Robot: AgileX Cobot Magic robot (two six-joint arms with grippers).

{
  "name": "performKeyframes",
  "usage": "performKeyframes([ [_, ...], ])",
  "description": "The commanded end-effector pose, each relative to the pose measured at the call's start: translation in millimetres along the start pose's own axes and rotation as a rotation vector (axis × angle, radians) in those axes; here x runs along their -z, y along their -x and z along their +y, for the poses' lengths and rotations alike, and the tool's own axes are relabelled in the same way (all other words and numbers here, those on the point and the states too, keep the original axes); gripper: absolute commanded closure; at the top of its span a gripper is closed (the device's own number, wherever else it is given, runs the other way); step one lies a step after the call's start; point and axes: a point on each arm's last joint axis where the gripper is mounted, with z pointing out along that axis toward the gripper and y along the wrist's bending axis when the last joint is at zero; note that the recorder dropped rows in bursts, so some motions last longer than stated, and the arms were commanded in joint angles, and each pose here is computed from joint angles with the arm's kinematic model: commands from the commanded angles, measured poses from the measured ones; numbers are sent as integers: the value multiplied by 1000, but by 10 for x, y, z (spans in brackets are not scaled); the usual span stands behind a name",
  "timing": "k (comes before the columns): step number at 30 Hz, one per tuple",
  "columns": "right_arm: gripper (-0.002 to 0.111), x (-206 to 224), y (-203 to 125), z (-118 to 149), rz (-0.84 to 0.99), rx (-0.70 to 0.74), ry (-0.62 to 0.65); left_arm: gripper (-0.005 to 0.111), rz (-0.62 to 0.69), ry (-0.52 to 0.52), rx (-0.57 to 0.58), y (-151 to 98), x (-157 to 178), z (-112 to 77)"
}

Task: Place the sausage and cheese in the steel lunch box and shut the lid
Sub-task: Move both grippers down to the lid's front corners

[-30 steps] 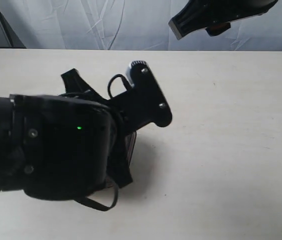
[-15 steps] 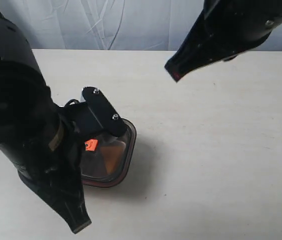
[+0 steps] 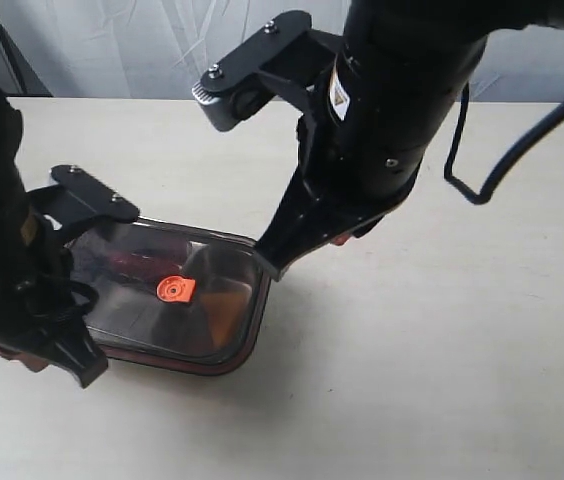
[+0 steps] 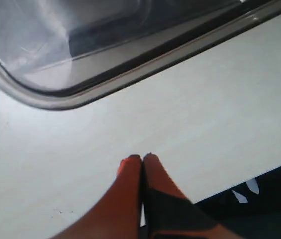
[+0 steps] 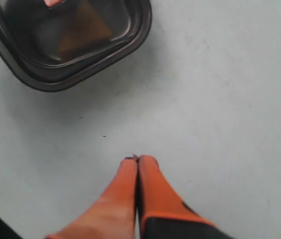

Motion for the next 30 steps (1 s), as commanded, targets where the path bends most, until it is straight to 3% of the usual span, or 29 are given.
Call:
performKeyframes([
  [1,109,-225,-71,89,89,8,75,106,61,-48,46,-121,-135,139],
  [10,109,-816,-278,310,265,-16,219,106,118,-79,56,-240,-304,155],
  [25,109,-1321,-110,449,187,-110,289,106,13,-88,98,-4,-519,148],
  [30,109,-1387,-56,450,138,-125,282,106,-12,-44,123,17,-522,189],
])
